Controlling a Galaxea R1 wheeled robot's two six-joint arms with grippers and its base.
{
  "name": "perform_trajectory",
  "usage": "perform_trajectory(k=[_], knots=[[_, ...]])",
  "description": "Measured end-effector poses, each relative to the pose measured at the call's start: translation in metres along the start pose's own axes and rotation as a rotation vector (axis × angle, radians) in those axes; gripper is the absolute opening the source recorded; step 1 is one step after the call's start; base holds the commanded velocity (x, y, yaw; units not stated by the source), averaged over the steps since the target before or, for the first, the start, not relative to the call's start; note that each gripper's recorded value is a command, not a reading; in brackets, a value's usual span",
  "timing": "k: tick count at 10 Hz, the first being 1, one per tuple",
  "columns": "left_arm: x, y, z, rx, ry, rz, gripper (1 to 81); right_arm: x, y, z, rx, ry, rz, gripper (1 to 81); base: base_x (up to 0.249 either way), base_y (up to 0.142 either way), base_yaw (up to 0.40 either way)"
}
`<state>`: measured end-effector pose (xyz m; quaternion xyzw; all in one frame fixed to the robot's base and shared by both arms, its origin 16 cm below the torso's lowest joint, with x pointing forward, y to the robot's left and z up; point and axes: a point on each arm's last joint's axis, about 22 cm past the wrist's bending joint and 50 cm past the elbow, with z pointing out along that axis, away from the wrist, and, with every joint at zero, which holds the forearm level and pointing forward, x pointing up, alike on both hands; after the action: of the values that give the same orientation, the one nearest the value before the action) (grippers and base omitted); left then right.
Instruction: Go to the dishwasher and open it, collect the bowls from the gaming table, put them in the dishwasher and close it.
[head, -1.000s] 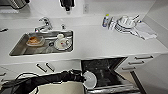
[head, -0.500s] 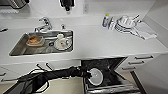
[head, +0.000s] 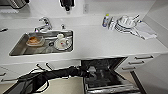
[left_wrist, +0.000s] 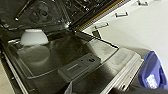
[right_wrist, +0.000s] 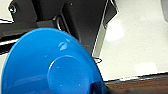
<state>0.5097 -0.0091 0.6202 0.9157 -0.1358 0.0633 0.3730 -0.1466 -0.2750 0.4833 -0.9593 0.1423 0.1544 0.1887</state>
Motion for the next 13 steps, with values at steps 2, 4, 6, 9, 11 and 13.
perform_trajectory(k=[2, 4, 6, 9, 11, 13], knots=[[-0.014, -0.018, -0.009, 0.015, -0.007, -0.021, 81.1, 0.001, -0.003, -0.001, 0.009, 0.001, 0.001, 1.0, 0.0, 0.0, 0.0], [-0.041, -0.026, -0.024, 0.005, -0.03, -0.036, 81.1, 0.014, -0.014, -0.016, 0.051, 0.011, 0.001, 1.0, 0.0, 0.0, 0.0], [-0.076, -0.047, -0.054, 0.015, -0.049, -0.037, 81.1, 0.039, -0.023, -0.043, 0.101, 0.034, -0.005, 1.0, 0.0, 0.0, 0.0], [-0.201, -0.075, -0.071, 0.039, -0.164, -0.103, 81.1, 0.092, -0.028, -0.111, 0.153, 0.088, -0.031, 1.0, 0.0, 0.0, 0.0], [-0.273, -0.087, -0.081, 0.052, -0.206, -0.14, 81.1, 0.129, -0.025, -0.156, 0.159, 0.133, -0.054, 1.0, 0.0, 0.0, 0.0], [-0.347, -0.085, -0.087, 0.046, -0.241, -0.179, 81.1, 0.181, -0.053, -0.179, 0.208, 0.2, -0.089, 1.0, 0.0, 0.0, 0.0]])
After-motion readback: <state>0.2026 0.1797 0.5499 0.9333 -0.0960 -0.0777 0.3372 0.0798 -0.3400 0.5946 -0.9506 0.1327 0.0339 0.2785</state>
